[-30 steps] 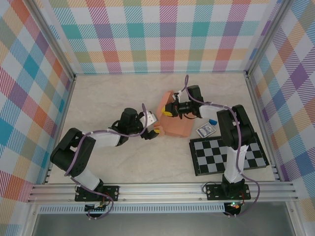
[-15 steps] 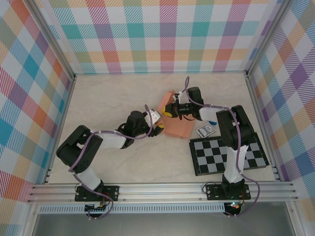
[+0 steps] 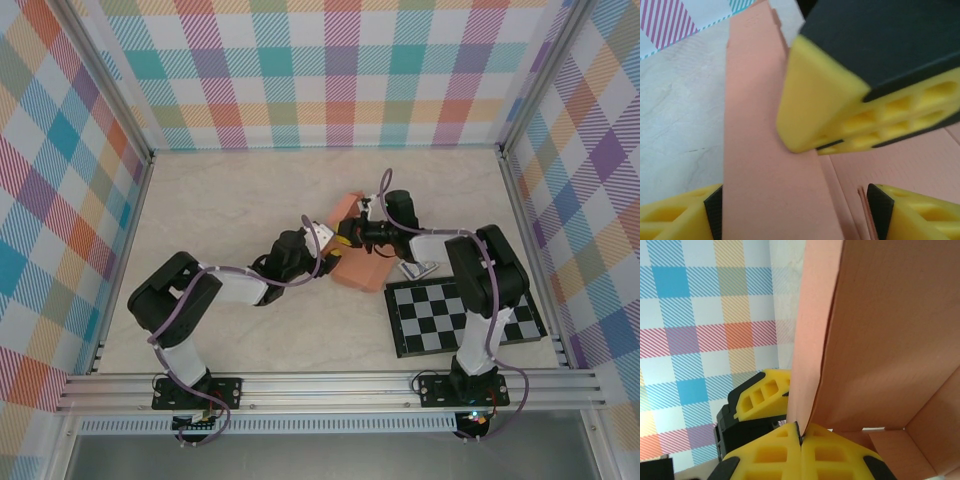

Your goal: Fold the paper box

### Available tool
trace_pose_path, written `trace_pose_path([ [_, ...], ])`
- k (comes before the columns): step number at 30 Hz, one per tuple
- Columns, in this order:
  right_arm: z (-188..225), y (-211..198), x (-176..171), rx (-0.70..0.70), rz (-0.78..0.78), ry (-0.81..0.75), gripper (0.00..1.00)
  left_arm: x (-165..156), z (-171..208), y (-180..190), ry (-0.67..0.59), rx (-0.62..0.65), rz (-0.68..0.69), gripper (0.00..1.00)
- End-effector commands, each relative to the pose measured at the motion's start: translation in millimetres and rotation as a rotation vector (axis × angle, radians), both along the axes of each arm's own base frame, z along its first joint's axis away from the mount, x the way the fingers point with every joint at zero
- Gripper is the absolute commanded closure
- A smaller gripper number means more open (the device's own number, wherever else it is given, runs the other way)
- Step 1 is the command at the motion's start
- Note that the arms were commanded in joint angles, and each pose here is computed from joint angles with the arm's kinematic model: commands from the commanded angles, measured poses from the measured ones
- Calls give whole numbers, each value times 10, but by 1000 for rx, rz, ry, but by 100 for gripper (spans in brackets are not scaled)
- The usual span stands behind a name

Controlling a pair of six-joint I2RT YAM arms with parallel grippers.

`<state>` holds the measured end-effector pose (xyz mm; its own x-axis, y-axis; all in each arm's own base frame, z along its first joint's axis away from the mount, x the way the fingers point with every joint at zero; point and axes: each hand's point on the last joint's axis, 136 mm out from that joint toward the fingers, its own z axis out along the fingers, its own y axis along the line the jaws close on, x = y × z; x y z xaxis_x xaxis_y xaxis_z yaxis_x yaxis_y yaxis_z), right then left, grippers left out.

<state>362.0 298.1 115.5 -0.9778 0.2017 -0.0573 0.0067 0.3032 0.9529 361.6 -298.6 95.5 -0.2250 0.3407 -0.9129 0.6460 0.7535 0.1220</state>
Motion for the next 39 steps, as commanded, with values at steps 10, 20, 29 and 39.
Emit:
trace_pose_path([
  [10,-5,-133,11,-20,-169,-8,100,-86,-17,79,-40,-200,100,29],
  [20,58,-2,-76,-27,-207,-73,100,-17,-49,108,-35,-297,167,29],
  [29,73,-44,-99,-24,-255,-98,100,125,-117,379,-9,-349,378,40],
  [39,-36,-53,-208,-64,-300,-81,100,132,-100,367,-28,-329,431,39],
])
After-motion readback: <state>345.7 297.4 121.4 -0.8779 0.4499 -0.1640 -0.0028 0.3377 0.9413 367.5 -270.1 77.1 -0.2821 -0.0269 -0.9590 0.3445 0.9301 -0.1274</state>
